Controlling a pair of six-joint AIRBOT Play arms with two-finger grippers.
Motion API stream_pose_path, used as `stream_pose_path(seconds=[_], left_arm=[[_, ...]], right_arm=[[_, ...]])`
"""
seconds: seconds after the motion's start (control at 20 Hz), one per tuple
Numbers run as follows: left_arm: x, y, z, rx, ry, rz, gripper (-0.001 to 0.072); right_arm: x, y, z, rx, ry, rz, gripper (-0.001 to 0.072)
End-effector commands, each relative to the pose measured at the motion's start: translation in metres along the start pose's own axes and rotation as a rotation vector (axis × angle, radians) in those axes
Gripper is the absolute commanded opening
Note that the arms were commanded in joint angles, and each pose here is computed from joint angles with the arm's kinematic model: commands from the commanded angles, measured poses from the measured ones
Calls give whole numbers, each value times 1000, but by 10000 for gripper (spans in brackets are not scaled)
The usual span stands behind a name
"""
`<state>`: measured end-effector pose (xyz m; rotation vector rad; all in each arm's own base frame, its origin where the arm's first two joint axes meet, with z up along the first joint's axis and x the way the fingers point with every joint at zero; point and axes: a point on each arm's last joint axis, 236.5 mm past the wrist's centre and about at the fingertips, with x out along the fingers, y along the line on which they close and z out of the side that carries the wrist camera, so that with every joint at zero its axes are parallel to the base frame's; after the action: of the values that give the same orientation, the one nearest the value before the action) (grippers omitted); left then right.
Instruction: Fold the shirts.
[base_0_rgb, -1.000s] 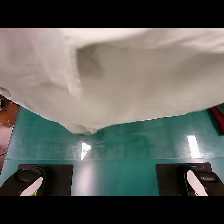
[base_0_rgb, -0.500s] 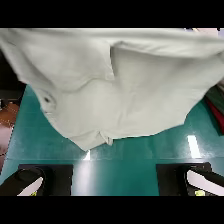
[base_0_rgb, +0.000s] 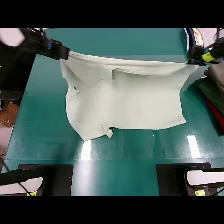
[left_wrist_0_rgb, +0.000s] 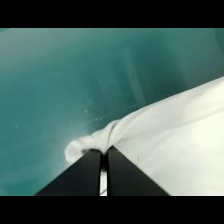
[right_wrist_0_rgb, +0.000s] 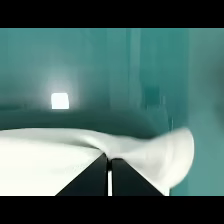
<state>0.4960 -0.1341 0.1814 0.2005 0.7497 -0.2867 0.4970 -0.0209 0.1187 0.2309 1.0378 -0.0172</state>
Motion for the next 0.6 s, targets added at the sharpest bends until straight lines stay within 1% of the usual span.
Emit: stream_pose_path(seconds=[0.0, 0.1, 0.3, 0.4, 0.55], left_arm=[[62, 17, -4, 44, -4, 65, 28], [78, 32, -12, 22, 12, 82, 28], [96, 62, -41, -128, 93, 110, 28], [100, 55, -63, -137, 175, 86, 28], [104, 33, -106, -108, 317, 3, 28]], right_arm=[[43, -3, 35, -4, -138, 6, 13], [59, -5, 42, -10, -166, 3, 13], [87, -11, 30, -15, -109, -4, 12], [98, -13, 10, -27, -26, -7, 12], [106, -6, -16, -81, 80, -6, 12]])
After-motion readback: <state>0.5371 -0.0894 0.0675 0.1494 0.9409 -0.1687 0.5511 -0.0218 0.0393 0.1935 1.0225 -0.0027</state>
